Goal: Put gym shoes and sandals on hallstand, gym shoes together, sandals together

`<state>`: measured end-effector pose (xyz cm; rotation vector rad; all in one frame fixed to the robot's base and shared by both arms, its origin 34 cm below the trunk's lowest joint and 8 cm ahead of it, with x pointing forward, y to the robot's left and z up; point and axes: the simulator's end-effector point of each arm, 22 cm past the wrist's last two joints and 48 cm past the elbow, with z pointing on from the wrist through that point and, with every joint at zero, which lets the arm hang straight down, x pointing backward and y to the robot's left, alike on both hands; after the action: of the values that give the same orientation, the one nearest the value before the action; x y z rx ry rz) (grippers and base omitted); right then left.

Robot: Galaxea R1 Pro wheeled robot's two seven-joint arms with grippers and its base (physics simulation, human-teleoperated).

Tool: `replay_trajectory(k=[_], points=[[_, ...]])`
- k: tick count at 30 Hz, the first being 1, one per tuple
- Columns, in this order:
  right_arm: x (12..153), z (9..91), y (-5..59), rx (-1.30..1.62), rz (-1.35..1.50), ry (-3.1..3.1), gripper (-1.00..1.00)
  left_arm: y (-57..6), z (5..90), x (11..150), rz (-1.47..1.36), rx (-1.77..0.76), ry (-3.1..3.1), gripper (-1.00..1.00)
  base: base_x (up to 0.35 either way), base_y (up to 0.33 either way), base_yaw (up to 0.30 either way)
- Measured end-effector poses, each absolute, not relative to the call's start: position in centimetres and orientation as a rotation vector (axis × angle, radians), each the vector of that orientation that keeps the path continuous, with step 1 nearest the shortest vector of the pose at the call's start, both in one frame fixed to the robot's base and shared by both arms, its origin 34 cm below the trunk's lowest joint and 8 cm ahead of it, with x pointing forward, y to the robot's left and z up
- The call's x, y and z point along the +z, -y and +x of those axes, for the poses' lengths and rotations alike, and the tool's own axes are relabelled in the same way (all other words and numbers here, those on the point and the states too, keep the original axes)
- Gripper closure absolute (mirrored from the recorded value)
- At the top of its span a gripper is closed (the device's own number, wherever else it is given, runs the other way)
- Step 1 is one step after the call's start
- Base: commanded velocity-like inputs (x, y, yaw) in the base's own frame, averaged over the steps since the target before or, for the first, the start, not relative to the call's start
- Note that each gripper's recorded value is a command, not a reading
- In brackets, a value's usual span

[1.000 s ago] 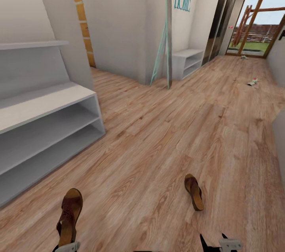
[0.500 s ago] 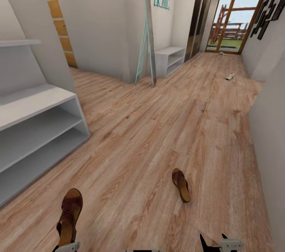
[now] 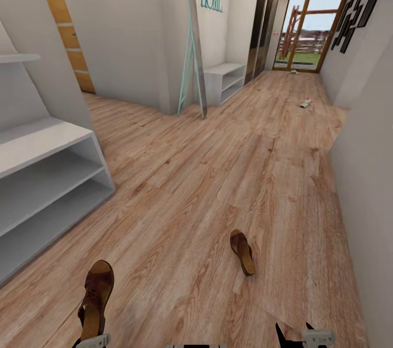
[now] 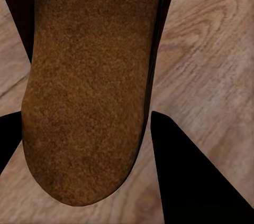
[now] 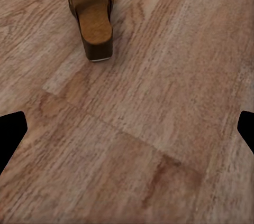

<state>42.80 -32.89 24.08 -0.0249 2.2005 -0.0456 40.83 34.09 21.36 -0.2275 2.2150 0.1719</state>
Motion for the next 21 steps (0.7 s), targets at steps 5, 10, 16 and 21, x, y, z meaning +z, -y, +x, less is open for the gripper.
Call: replay_trajectory(k=[5, 10, 16, 21], points=[[24.1, 42.8, 32.9, -0.045, -0.025, -2.200, -1.00, -34.1, 40.9, 21.4, -0.227, 0.171, -2.215, 1.00, 0.000, 0.000, -0.003], [24.0, 42.7, 32.8, -0.043, -0.026, -2.203, -1.00, -33.6, 41.4, 21.6, -0.218, 0.158, -2.206, 1.00, 0.000, 0.000, 0.000], [24.1, 42.8, 32.9, -0.043, -0.028, -2.200, -1.00, -32.7, 44.0, 22.2, -0.197, 0.137, -2.190, 1.00, 0.000, 0.000, -0.020], [24.2, 42.9, 32.9, -0.043, -0.028, -2.198, -1.00, -32.5, 48.3, 23.3, -0.199, 0.126, -2.163, 1.00, 0.000, 0.000, -0.183]])
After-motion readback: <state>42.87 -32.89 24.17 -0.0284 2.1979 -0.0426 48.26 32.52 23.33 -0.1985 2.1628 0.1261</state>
